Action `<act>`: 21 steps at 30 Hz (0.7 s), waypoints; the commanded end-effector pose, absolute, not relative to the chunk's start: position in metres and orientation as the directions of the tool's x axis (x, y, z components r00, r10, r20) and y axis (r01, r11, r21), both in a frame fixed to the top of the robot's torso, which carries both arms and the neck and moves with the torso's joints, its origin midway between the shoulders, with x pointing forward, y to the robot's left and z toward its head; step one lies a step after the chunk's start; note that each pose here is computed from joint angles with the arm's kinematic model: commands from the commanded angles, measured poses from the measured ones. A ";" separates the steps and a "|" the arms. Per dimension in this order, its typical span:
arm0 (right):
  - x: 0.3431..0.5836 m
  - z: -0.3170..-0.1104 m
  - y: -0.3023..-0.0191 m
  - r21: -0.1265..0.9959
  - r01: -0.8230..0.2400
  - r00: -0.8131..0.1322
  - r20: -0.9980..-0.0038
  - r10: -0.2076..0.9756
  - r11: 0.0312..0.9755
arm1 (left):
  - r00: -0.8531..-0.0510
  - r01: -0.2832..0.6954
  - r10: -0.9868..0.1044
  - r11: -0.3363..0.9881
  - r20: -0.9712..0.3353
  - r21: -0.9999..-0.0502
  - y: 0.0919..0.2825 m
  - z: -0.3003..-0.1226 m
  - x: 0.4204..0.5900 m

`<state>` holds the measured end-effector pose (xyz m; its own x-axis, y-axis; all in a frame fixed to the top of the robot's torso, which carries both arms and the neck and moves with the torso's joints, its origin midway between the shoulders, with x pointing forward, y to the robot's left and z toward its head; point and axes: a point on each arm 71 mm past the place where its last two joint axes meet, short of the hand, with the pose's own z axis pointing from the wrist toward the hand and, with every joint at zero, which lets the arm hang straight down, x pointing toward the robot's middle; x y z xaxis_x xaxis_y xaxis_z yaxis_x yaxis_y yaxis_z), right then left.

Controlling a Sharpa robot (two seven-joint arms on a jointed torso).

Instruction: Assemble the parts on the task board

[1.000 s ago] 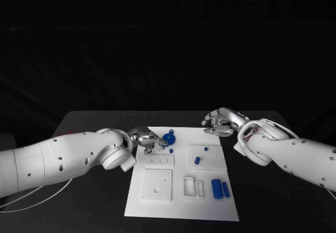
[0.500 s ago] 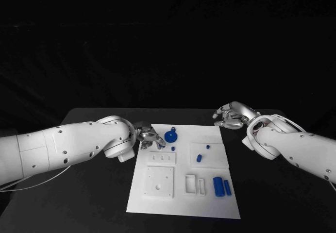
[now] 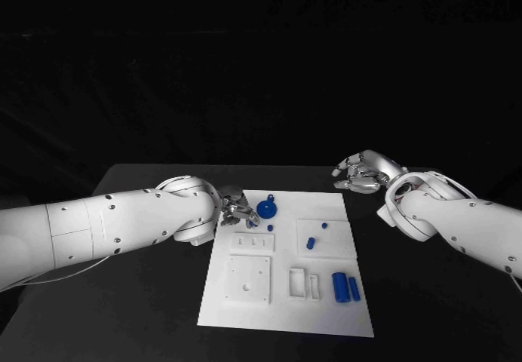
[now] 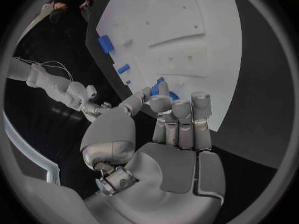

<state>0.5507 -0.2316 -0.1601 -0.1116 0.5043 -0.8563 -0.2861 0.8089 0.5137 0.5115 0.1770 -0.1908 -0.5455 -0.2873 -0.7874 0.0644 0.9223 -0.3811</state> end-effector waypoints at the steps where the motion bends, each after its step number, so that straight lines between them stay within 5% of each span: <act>1: 0.551 -0.158 -0.230 0.515 -0.298 -0.105 -0.854 0.509 0.803 | -0.520 0.087 -0.256 0.933 -0.815 -0.349 0.174 -0.193 0.511; 21: 0.551 -0.156 -0.226 0.518 -0.307 -0.107 -0.852 0.512 0.798 | -0.546 0.086 -0.228 0.942 -0.806 -0.324 0.172 -0.216 0.506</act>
<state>0.5516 -0.2279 -0.1573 -0.1068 0.5107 -0.8531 -0.2942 0.8034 0.5178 0.5057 0.1739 -0.2167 -0.5542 -0.2418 -0.7965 0.0729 0.9391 -0.3358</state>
